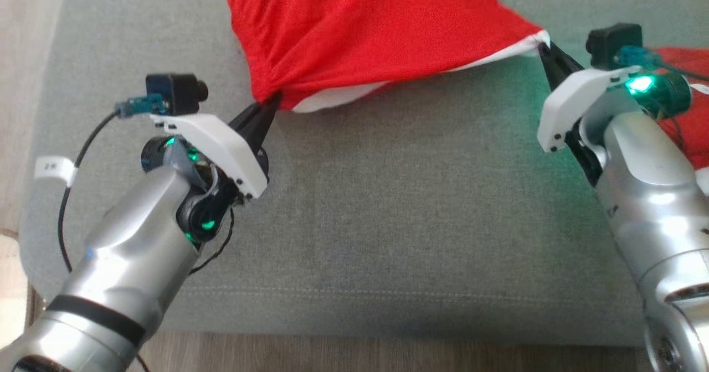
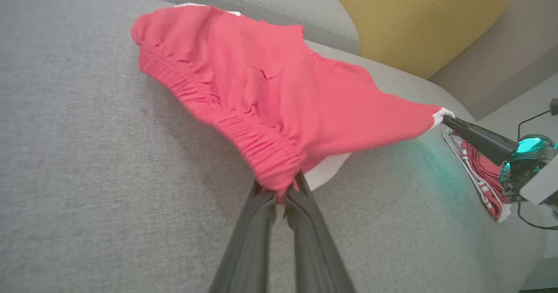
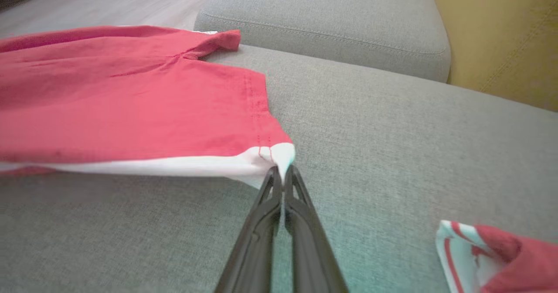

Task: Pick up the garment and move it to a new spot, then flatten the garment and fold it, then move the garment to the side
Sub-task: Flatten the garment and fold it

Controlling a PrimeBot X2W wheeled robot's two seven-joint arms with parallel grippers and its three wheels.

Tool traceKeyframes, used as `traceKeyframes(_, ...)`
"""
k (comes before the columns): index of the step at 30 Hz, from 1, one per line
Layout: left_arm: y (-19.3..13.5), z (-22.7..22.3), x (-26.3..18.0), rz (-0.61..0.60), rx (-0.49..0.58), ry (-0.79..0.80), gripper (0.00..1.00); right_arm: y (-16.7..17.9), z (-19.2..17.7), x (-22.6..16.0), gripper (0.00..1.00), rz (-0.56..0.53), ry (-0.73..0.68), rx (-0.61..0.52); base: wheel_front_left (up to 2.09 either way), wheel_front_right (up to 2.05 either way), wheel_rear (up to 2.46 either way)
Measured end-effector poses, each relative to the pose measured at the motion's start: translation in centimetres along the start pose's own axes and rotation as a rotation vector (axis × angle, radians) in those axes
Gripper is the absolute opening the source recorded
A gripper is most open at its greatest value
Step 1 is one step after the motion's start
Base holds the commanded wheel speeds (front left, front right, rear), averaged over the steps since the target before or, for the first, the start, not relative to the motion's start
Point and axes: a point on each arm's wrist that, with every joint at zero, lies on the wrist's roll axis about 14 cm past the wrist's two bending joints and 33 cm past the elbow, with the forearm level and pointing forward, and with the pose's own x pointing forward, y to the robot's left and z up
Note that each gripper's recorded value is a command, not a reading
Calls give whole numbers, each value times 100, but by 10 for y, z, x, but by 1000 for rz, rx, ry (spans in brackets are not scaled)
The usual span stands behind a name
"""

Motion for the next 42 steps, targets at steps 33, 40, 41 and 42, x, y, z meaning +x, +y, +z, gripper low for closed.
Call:
traceKeyframes(33, -80, -118, -102, -161, 19, 235, 0, -29, -44, -152, 0, 191, 584, -287, 0, 0, 0)
traceKeyframes(40, -105, -141, -131, -211, -19, 289, 0, -37, -50, -194, 0, 209, 717, -275, 0, 0, 0)
traceKeyframes(41, -109, -144, -135, -217, -27, 292, 0, -37, -55, -201, 0, 216, 744, -267, 0, 0, 0)
traceKeyframes(42, -112, -147, -139, -224, -31, 298, 0, -35, -59, -208, 0, 229, 766, -252, 0, 0, 0)
